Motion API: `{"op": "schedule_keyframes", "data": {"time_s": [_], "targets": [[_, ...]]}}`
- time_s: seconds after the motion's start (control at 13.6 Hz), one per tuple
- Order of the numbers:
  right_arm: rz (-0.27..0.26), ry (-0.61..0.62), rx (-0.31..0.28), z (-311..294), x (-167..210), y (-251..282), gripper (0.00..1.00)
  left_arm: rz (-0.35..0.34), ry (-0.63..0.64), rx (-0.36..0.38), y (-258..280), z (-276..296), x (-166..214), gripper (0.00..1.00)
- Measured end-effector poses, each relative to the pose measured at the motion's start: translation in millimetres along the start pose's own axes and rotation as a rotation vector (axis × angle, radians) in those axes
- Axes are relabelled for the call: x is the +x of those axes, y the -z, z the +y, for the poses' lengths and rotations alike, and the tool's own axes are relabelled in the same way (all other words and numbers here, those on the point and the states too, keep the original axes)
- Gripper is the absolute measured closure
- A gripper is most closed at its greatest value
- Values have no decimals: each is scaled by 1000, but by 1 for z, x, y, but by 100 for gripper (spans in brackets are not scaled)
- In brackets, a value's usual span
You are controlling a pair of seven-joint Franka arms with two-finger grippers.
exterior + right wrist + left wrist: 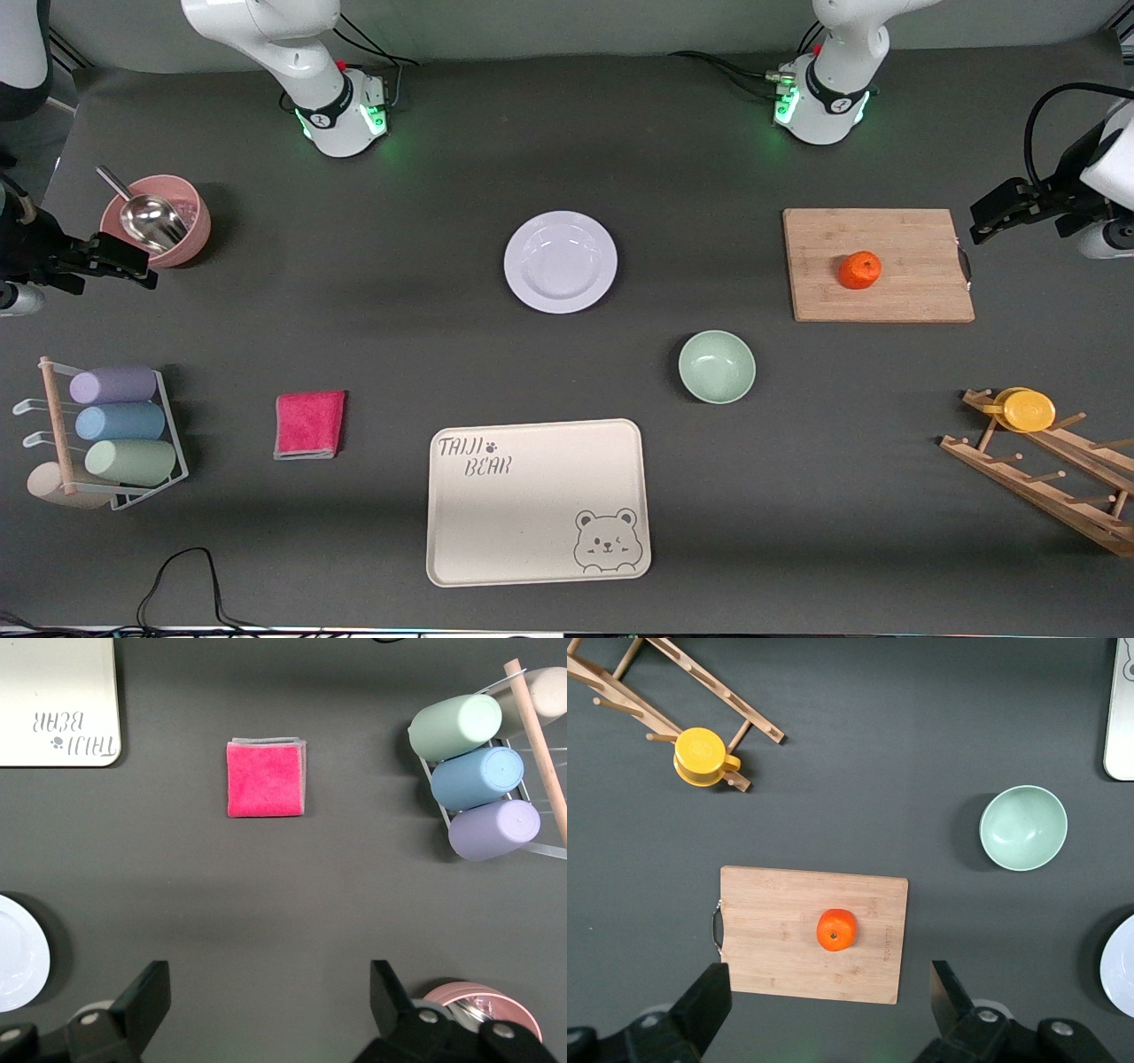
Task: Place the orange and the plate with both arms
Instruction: 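Move the left gripper toward the orange on the cutting board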
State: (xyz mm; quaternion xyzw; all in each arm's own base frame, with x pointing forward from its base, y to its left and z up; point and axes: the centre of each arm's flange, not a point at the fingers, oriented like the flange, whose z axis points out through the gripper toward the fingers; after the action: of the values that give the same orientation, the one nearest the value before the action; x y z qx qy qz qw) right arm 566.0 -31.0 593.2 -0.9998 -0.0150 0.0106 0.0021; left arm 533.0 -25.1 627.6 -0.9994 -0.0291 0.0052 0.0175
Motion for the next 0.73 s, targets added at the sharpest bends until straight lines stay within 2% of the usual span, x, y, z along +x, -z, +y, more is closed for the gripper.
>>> {"op": "schedule_keyframes", "data": {"time_s": [0.37, 0.73], "targets": [[0, 0, 0, 0, 0, 0, 0, -11, -1, -2, -5, 0, 2, 0], [0, 0, 0, 0, 0, 0, 0, -172, -8, 7, -59, 1, -3, 0]]}}
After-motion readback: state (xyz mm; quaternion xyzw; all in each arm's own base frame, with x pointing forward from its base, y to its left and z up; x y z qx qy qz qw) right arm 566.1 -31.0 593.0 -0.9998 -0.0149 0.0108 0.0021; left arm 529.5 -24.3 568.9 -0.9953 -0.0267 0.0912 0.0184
